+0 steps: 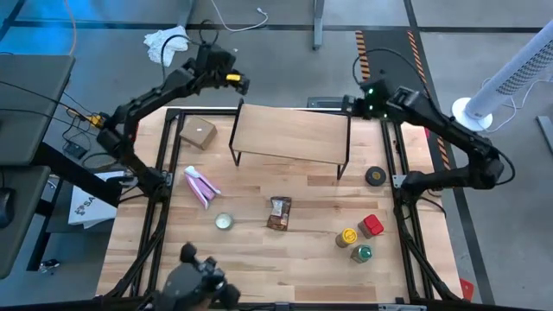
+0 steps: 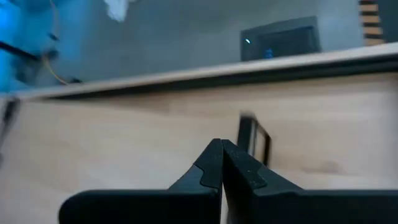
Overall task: Shelf spices
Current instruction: Adjust the shelf
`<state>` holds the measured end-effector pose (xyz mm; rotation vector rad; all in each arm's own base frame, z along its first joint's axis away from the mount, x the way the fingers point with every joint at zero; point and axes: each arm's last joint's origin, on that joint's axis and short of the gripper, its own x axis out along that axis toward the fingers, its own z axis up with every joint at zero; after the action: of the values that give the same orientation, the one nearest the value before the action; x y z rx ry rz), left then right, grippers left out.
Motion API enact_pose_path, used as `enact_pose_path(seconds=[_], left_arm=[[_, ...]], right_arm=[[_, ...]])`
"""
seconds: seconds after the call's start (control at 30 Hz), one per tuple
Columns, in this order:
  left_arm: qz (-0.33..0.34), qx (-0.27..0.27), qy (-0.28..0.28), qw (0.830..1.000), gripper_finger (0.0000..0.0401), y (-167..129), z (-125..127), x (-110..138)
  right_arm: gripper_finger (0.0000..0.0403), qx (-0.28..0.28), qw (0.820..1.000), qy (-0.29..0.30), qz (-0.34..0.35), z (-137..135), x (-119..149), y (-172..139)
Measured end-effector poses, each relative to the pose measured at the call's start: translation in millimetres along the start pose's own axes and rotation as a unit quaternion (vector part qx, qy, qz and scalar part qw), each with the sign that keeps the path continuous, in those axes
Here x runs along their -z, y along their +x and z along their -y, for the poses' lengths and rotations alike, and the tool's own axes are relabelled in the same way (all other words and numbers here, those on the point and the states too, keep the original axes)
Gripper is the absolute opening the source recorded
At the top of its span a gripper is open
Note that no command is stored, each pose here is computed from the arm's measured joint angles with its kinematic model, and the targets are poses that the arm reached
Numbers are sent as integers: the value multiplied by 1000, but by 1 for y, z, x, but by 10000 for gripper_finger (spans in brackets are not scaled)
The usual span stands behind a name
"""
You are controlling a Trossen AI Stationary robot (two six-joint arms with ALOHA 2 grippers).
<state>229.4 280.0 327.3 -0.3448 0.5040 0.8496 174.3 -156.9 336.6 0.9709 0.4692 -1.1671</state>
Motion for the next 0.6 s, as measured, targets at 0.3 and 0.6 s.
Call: enact_pose_path(seconds=[0.3,0.6], left_arm=[[-66,31,10,997,0,61,12,-3],[-163,45,57,984,0,81,36,26]], right_arm=[[0,20,999,40,1,19,-24,18],[0,12,999,-7,-29,17,-26,35]])
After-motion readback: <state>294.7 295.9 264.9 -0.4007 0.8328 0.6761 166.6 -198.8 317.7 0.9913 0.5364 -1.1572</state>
